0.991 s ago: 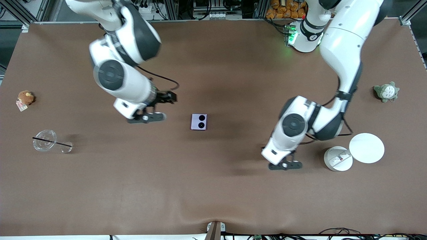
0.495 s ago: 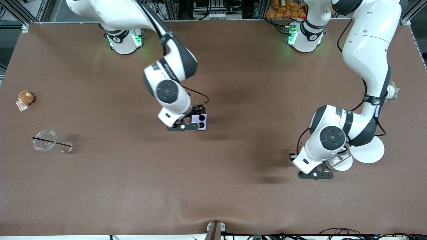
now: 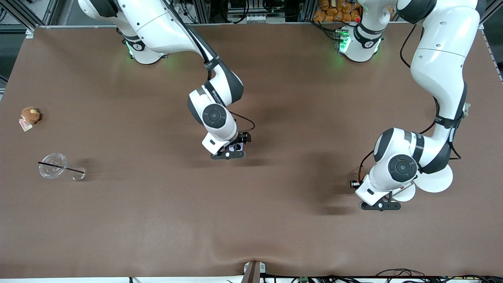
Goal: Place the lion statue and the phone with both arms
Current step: 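Lift the lion with the left gripper while the right gripper grasps the phone, then set the lion beside the white cylinder while the right gripper lifts the phone, then withdraw the left gripper while the right gripper carries the phone toward the glass, then lower the phone beside the glass cup and open the right gripper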
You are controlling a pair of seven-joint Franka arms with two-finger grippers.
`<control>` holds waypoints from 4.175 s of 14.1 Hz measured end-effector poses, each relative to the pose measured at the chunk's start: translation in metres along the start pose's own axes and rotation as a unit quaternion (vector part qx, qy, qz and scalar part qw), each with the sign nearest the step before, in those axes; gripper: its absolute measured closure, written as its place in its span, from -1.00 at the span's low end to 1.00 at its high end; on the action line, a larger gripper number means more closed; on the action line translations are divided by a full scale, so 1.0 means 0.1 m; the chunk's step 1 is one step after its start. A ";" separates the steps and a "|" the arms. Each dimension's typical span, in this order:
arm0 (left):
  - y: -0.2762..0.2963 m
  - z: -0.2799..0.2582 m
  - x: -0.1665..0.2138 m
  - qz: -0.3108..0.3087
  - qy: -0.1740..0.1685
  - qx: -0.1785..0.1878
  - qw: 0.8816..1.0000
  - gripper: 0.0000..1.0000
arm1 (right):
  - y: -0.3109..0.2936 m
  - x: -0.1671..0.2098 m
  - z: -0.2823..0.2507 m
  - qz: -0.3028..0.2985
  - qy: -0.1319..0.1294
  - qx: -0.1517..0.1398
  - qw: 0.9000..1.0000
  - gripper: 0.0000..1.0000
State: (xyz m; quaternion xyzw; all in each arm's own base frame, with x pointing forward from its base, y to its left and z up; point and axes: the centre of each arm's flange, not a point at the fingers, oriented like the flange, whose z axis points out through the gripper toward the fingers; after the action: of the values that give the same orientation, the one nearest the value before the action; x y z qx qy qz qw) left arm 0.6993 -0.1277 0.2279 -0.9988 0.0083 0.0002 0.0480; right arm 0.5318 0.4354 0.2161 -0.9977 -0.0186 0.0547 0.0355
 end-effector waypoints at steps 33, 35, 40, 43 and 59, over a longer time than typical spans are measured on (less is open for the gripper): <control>-0.23 -2.61 -0.56 -0.008 0.004 0.029 1.000 -1.00 | 0.66 0.51 -0.31 0.086 -0.020 -0.024 0.996 -0.67; -0.24 -2.85 -0.66 -0.009 0.010 0.034 0.999 -1.00 | 1.16 0.78 -0.60 0.082 -0.009 -0.016 0.996 -0.67; -0.23 -3.32 -0.88 -0.020 0.004 0.013 1.000 -1.00 | 2.53 1.19 -0.78 0.093 -0.027 -0.011 0.995 -0.67; -0.26 -3.54 -0.98 -0.023 0.015 0.013 1.000 -1.00 | 3.25 1.28 -0.85 0.105 -0.039 -0.010 0.994 -0.67; -0.33 -4.25 -1.44 -0.033 0.042 0.001 0.999 -1.00 | 5.40 0.95 -0.07 0.048 -0.043 -0.002 0.998 -0.67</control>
State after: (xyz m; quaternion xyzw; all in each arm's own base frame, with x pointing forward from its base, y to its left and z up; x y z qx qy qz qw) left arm 0.5561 -0.1333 0.6547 -0.9976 -0.0231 -0.0435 0.0489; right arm 0.6452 -0.0992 0.1738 -0.9943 0.0275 0.0987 0.0301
